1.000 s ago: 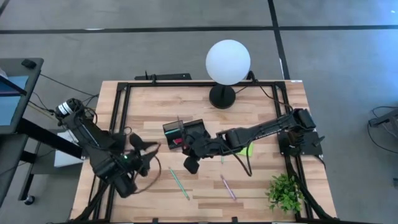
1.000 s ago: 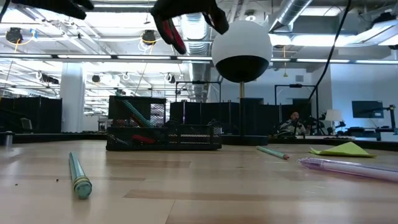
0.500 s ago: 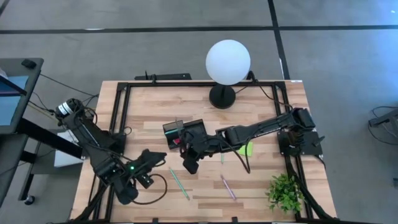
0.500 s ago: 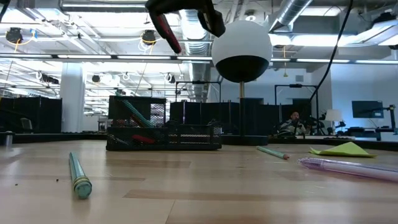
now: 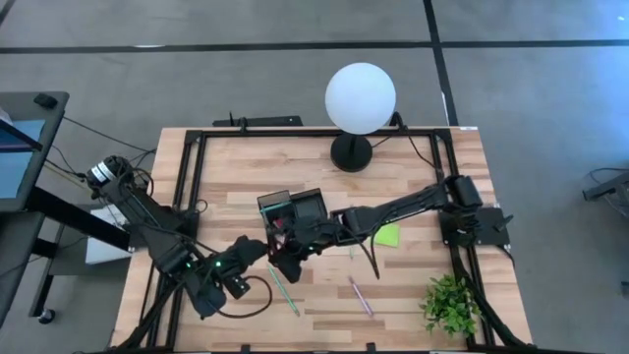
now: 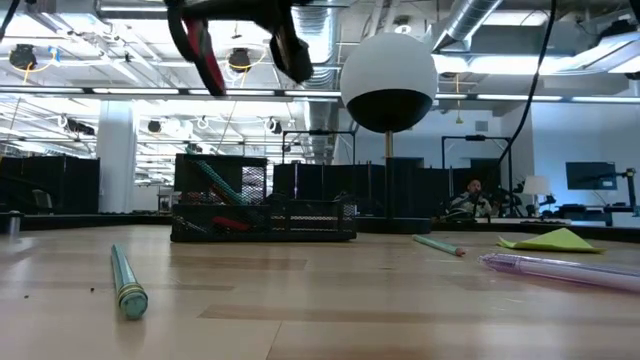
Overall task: Pick and place office supplies into organizer
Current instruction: Put the black scissors into the black desk organizer
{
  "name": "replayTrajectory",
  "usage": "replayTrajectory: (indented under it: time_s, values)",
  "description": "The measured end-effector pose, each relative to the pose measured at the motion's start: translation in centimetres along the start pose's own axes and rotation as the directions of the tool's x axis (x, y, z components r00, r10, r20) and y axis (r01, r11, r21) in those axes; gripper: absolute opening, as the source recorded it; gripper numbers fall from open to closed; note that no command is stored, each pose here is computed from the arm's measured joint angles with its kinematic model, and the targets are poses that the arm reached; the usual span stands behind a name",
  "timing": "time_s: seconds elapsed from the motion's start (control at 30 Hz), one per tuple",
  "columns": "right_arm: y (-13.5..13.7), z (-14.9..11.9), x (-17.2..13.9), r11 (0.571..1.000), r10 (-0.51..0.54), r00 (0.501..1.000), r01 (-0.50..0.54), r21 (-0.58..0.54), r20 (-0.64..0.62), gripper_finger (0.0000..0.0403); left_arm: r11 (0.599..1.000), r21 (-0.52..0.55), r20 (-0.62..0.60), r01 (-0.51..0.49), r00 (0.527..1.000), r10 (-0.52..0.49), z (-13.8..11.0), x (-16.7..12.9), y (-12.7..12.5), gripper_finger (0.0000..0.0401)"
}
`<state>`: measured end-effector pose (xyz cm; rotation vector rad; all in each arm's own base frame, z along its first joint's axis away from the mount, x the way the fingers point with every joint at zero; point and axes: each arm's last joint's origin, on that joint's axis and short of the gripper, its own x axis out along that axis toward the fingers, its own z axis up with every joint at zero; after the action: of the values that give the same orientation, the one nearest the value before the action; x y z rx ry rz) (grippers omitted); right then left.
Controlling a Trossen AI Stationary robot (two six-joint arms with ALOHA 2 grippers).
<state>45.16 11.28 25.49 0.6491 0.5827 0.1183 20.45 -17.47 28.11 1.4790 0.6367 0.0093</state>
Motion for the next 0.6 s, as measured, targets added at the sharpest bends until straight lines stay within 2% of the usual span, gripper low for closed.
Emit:
replayTrajectory:
  time_s: [0.17, 0.27, 0.6]
  values:
    - [0.8, 0.4, -0.2, 0.998, 0.058, 0.997, -0.057, -0.014, 0.043, 0.0012, 0.995, 0.055, 0.064, 0.086, 0.994, -0.090, 0.1, 0.0, -0.4, 0.0201]
    - [1.4, 0.4, -0.2, 0.994, 0.106, 0.993, -0.105, -0.028, 0.051, 0.0012, 0.994, 0.069, 0.049, 0.081, 0.995, -0.084, -0.1, 0.3, -0.2, 0.0201]
    - [2.2, -0.4, -0.1, 0.992, 0.119, 0.992, -0.118, -0.038, 0.031, 0.0012, 0.989, 0.103, 0.013, 0.104, 0.994, -0.106, -0.9, 1.8, 0.3, 0.0201]
